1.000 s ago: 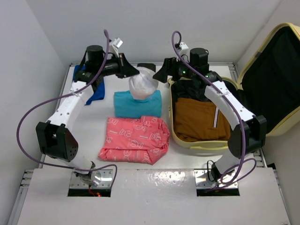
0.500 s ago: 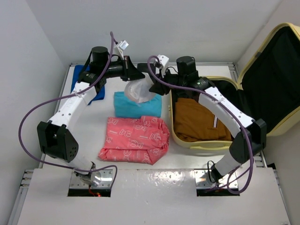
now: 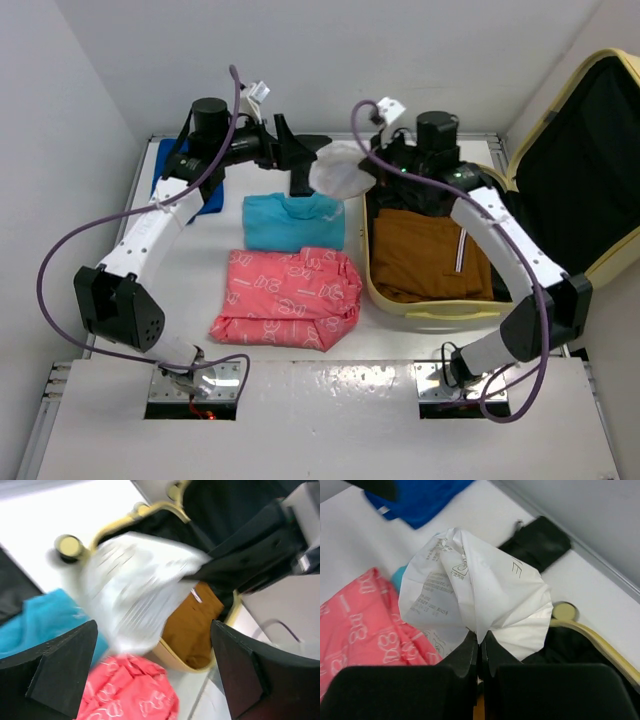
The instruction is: Pack the luggage
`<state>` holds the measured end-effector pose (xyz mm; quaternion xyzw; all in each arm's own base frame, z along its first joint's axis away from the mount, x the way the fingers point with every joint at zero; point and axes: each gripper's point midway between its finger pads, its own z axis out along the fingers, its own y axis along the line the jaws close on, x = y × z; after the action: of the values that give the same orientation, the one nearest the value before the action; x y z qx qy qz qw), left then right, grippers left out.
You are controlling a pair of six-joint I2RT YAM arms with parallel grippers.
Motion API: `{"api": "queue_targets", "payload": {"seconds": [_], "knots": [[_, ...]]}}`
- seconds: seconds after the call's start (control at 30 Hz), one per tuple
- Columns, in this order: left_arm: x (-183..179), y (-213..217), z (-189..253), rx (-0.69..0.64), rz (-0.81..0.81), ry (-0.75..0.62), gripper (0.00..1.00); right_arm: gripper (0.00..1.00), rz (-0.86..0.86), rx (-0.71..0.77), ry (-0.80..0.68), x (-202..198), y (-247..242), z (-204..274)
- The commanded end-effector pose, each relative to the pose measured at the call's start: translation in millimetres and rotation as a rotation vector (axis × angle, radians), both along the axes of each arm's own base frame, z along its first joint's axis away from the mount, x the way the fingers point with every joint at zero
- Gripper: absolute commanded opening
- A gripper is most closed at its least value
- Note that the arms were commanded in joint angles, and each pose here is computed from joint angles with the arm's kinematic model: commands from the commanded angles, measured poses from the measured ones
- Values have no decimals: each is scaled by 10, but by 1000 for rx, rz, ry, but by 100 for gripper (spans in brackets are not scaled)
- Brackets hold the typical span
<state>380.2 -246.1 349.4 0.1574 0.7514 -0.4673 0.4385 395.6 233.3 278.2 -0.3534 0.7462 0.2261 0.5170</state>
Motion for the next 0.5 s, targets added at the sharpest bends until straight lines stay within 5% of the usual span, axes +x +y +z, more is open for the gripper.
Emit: {"api": "queue_targets", "payload": {"seconds": [0.0, 0.47], "knots": [[115, 303, 409, 23, 142, -172, 100, 0, -143, 70, -81, 102, -454, 477], [323, 519, 45, 79, 203, -124, 100, 0, -646, 299, 295, 418, -2415, -42]]}}
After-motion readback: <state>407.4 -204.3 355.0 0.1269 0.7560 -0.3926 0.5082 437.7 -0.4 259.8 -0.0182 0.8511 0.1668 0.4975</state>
